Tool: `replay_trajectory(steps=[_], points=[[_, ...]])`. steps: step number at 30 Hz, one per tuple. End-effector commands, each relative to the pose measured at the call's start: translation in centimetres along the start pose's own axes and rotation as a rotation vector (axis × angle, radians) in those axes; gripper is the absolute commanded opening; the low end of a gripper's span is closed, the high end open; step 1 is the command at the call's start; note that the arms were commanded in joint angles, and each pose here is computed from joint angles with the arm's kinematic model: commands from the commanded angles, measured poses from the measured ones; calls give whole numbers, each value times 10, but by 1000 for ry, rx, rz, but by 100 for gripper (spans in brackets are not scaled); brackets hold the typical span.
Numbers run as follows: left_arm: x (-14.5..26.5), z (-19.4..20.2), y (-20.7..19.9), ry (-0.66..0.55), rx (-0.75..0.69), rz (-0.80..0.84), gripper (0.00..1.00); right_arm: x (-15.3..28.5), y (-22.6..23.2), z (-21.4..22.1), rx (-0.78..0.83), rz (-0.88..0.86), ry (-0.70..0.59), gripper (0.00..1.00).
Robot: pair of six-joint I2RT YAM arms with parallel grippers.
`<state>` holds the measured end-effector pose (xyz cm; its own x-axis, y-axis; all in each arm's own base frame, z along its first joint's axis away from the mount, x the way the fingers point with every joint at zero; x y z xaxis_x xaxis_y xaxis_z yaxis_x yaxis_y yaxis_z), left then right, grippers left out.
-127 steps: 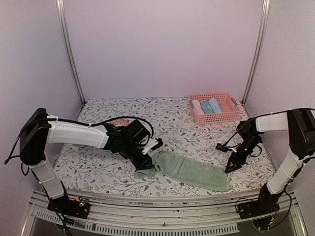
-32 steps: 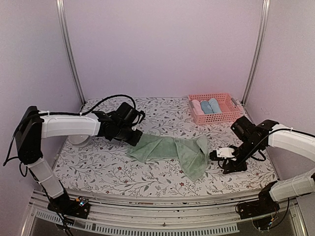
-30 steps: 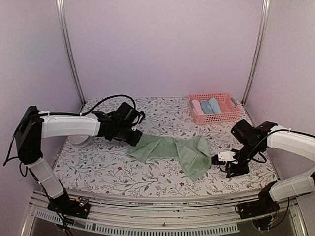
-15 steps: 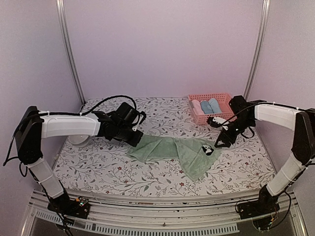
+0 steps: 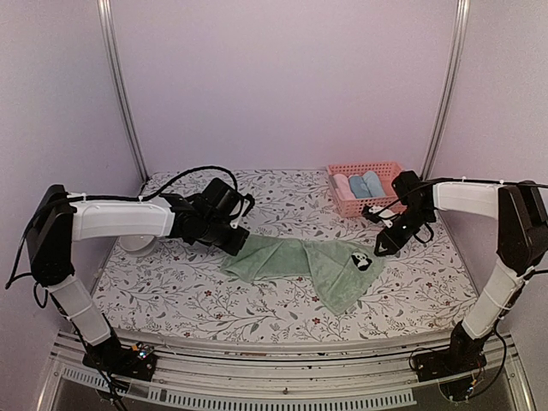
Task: Roll the towels
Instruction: Flatten out the towel at the center of the board.
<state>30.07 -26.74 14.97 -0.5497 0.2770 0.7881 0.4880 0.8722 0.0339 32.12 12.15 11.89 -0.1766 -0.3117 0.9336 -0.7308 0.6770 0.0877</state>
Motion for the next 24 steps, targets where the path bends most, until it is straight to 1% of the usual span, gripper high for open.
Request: replay_trajectory(steps=[1, 4, 5, 10, 12, 14, 16, 19, 21, 24], points=[[0, -10, 2, -30, -2, 2, 0, -8, -10, 7, -65, 17, 27, 31], [-2, -10, 3, -28, -2, -4, 0, -8, -17, 11, -107, 1, 28, 9], [-2, -10, 3, -28, -1, -7, 0, -8, -20, 12, -119, -5, 25, 5], [-2, -12, 6, -32, 0, -22, 0, -4, -26, 17, -148, -39, 21, 3], [-2, -14, 9, -39, 0, -34, 0, 5, -31, 13, -131, -1, 2, 3], [1, -22, 17, -63, -1, -57, 0, 23, -45, 8, -126, 70, -32, 3], [12, -39, 28, -103, 0, -83, 0, 56, -65, -7, -120, 152, -104, 2], [42, -74, 43, -208, 8, -111, 0, 105, -90, -21, -119, 242, -195, 2], [68, -100, 49, -295, 18, -107, 0, 135, -97, -30, -104, 285, -248, 2], [98, -123, 51, -384, 12, -92, 0, 168, -98, -39, -74, 336, -312, 2]])
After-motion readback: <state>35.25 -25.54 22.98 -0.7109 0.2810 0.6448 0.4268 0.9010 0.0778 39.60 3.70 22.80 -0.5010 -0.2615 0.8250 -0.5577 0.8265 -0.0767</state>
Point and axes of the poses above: each gripper's point midway between its finger pads, its own x axis back along the fingers, its own y axis along the line the jaws close on, z = x × y, the point moved 6 cm from there along x, back along the fingers, and after that the axes turned 2 degrees about x, right-handed, at the moved point
